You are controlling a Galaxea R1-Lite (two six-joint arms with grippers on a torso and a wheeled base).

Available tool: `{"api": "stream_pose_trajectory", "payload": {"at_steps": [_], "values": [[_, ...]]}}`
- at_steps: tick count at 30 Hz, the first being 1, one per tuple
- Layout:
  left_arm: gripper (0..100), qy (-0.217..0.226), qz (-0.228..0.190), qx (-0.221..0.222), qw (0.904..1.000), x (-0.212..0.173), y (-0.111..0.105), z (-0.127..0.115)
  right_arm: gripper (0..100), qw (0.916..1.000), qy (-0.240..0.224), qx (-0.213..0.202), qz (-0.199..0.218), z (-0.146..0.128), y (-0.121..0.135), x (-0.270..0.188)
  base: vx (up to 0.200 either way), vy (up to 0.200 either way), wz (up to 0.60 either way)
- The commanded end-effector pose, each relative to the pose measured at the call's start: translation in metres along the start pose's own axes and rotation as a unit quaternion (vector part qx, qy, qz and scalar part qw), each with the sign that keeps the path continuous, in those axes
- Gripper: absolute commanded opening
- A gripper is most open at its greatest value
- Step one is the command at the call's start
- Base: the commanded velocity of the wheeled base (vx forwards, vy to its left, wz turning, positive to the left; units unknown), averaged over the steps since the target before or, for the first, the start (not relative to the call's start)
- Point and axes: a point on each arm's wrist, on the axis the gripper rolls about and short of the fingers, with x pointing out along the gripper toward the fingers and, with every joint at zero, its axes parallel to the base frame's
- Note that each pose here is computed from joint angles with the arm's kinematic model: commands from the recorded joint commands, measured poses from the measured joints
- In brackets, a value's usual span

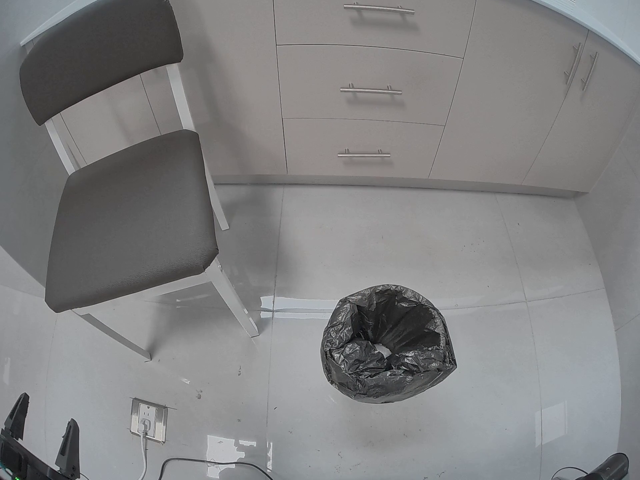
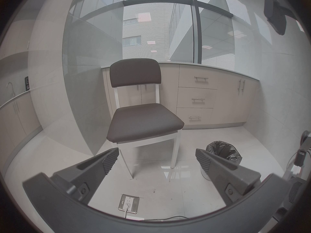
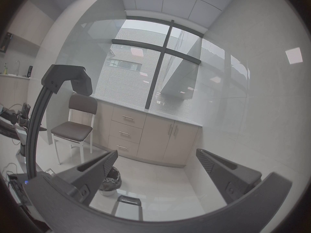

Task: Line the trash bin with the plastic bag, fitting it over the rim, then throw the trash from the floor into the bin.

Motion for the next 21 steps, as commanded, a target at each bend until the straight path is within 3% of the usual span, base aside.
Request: {"api": "stream_pose_trajectory", "payload": {"at_steps": [1,5,9,12,13,15,16,21], "values": [[100,0.001,0.0,0.0,1.0,0.0,0.0,-0.005,100,0.9982,0.032,0.048,0.016,-0.005,0.005,0.027,0.0,0.0,0.0],[100,0.001,0.0,0.0,1.0,0.0,0.0,-0.005,100,0.9803,0.014,0.197,0.008,-0.003,0.01,0.095,0.0,0.0,0.0],[100,0.001,0.0,0.0,1.0,0.0,0.0,-0.005,100,0.9574,-0.02,0.288,0.004,-0.023,0.022,0.16,0.0,0.0,0.0],[100,0.001,0.0,0.0,1.0,0.0,0.0,-0.005,100,0.9551,-0.017,0.296,0.005,-0.037,0.028,0.178,0.0,0.0,0.0],[100,0.001,0.0,0.0,1.0,0.0,0.0,-0.005,100,0.9559,0.0,0.294,0.006,-0.068,0.04,0.204,0.0,0.0,0.0],[100,0.001,0.0,0.0,1.0,0.0,0.0,-0.005,100,0.9566,0.008,0.291,0.006,-0.081,0.044,0.212,0.0,0.0,0.0],[100,0.001,0.0,0.0,1.0,0.0,0.0,-0.005,100,0.9606,0.024,0.277,0.006,-0.112,0.055,0.226,0.0,0.0,0.0],[100,0.001,0.0,0.0,1.0,0.0,0.0,-0.005,100,0.9766,0.064,0.205,0.013,-0.175,0.074,0.238,0.0,0.0,0.0]]}}
